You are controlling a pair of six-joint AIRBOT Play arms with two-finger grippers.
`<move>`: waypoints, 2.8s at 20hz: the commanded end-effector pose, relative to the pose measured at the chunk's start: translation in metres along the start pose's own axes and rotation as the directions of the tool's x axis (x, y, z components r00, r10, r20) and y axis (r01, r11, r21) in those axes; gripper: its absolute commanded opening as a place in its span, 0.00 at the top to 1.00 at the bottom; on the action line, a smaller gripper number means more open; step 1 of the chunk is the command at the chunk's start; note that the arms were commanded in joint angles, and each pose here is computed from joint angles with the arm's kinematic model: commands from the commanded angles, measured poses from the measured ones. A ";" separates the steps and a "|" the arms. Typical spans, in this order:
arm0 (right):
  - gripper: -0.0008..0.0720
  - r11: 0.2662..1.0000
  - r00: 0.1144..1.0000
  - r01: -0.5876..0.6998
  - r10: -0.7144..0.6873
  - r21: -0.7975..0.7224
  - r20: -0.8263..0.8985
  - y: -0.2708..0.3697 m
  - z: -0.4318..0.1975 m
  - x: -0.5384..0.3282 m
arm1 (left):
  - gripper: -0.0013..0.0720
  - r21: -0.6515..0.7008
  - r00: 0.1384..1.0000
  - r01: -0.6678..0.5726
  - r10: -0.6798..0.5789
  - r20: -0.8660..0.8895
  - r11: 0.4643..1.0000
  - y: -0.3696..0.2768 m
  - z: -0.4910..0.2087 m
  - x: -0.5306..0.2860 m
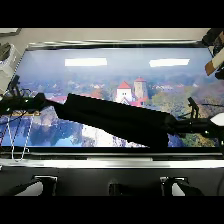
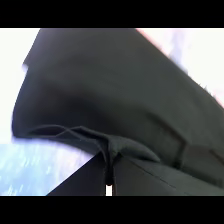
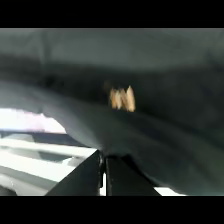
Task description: Fold the clothes and pants, and hang the long-sleeved shirts on hangers.
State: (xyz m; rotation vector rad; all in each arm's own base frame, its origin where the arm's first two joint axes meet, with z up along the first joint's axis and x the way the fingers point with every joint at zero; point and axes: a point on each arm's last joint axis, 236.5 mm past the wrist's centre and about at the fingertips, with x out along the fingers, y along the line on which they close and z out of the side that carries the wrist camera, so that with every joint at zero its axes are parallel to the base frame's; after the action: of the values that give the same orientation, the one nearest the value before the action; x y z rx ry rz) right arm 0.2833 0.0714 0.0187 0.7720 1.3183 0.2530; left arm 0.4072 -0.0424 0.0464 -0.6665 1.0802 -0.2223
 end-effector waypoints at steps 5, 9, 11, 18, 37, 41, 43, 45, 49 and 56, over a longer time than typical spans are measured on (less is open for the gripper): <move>0.95 0.999 0.999 0.025 -0.026 0.047 0.038 -0.026 0.069 0.032 | 0.97 0.054 1.000 0.017 -0.016 -0.027 0.998 -0.013 0.066 0.084; 0.95 0.997 0.994 0.062 -0.066 0.044 0.089 -0.037 0.095 0.034 | 0.97 0.068 0.998 -0.024 0.028 -0.057 0.997 0.007 0.075 0.112; 0.95 0.995 0.990 0.084 -0.089 0.047 0.112 -0.041 0.106 0.034 | 0.97 0.081 0.994 -0.065 0.072 -0.086 0.995 0.024 0.069 0.123; 0.95 0.988 0.994 0.100 -0.104 0.114 0.033 -0.068 0.104 0.064 | 0.97 0.177 0.977 -0.152 0.175 -0.124 0.972 0.047 0.052 0.154; 0.07 0.988 0.992 -0.059 0.074 0.141 -0.100 -0.116 0.042 0.029 | 0.04 0.368 0.944 -0.300 0.330 -0.019 0.880 -0.016 0.093 0.007; 0.07 0.974 0.986 -0.145 0.157 0.175 -0.055 -0.112 0.052 0.047 | 0.04 0.354 0.943 -0.301 0.332 -0.027 0.885 -0.016 0.090 0.007; 0.08 0.975 0.988 -0.139 0.148 0.175 -0.038 -0.117 0.057 0.051 | 0.04 0.351 0.943 -0.302 0.332 -0.028 0.886 -0.015 0.090 0.007; 0.08 0.978 0.991 -0.127 0.131 0.166 -0.011 -0.121 0.063 0.052 | 0.04 0.351 0.943 -0.302 0.332 -0.028 0.886 -0.015 0.090 0.007; 0.09 0.978 0.990 -0.137 0.139 0.155 -0.003 -0.118 0.065 0.051 | 0.04 0.353 0.943 -0.301 0.331 -0.028 0.886 -0.016 0.090 0.007; 0.09 0.990 0.998 -0.054 0.057 0.129 -0.026 -0.133 0.058 0.046 | 0.04 0.354 0.943 -0.300 0.332 -0.031 0.886 -0.016 0.089 0.008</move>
State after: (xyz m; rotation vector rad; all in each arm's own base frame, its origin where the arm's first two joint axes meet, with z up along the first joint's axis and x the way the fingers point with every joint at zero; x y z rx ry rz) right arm 0.3218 -0.0129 -0.0908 0.9538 1.3274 0.2623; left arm 0.4911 -0.0238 0.0768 -0.1594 1.1844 -0.1536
